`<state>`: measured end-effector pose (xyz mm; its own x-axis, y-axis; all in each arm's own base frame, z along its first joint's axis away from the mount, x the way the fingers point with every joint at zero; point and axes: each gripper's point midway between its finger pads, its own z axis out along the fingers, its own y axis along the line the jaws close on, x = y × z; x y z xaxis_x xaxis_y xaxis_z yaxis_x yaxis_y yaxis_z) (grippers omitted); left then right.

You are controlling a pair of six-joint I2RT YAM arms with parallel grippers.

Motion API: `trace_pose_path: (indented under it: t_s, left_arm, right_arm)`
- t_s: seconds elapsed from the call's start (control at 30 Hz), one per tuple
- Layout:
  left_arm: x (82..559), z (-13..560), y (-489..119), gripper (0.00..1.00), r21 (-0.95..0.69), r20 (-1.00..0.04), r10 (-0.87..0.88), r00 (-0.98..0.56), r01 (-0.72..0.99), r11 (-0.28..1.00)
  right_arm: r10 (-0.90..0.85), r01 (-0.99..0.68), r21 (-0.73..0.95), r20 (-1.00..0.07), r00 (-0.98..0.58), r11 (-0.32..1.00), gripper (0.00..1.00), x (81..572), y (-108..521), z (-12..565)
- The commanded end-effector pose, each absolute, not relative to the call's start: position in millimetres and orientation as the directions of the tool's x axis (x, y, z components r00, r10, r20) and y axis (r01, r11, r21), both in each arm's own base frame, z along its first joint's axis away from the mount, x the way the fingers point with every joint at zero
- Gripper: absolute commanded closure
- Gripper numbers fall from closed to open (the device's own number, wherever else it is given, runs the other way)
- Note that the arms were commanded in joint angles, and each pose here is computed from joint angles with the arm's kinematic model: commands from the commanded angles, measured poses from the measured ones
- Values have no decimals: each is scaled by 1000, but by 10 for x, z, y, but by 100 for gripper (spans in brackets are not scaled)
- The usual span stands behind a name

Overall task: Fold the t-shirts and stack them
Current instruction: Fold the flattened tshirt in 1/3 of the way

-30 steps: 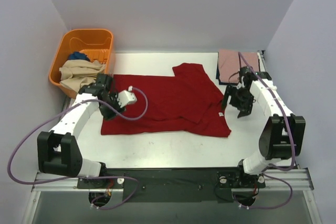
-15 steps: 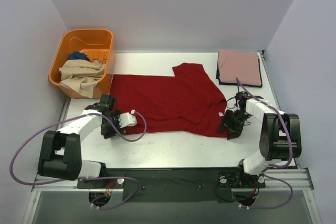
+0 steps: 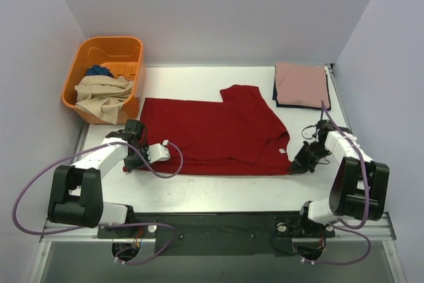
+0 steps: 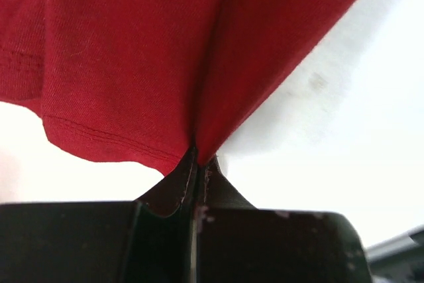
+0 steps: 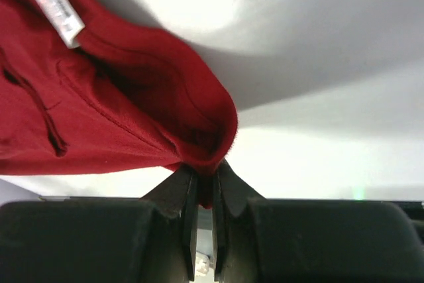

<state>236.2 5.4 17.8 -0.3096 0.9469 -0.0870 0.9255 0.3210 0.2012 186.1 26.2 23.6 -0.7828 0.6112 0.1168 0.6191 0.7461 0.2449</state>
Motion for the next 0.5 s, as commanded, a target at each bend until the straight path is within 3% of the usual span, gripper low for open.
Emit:
trace_pose_path:
  t_s: [0.0,0.13,0.23,0.27,0.33,0.4,0.47]
  left_arm:
    - [1777,335,194,100,-2,36,941,-338,941,338]
    - [1534,299,344,100,-44,132,936,-325,942,333]
    - [1494,271,356,100,-54,144,936,-320,942,330]
    - [1505,261,338,83,-54,135,935,-327,940,336]
    - [1629,297,278,61,-30,99,938,-333,941,337]
    - [1802,383,206,49,-3,57,940,-336,942,336]
    - [2003,503,117,41,26,18,947,-321,947,321]
  right_arm:
    - [602,632,186,195,-774,752,100,1503,293,391]
    - [607,645,147,234,-759,750,100,1332,306,446]
    - [614,651,128,237,-753,748,98,1287,296,441]
    - [611,651,129,249,-752,748,94,1292,304,433]
    - [588,641,131,293,-754,756,87,1298,318,390]
    - [578,646,127,342,-741,753,83,1303,328,333]
    - [576,650,103,373,-727,753,57,1313,308,288]
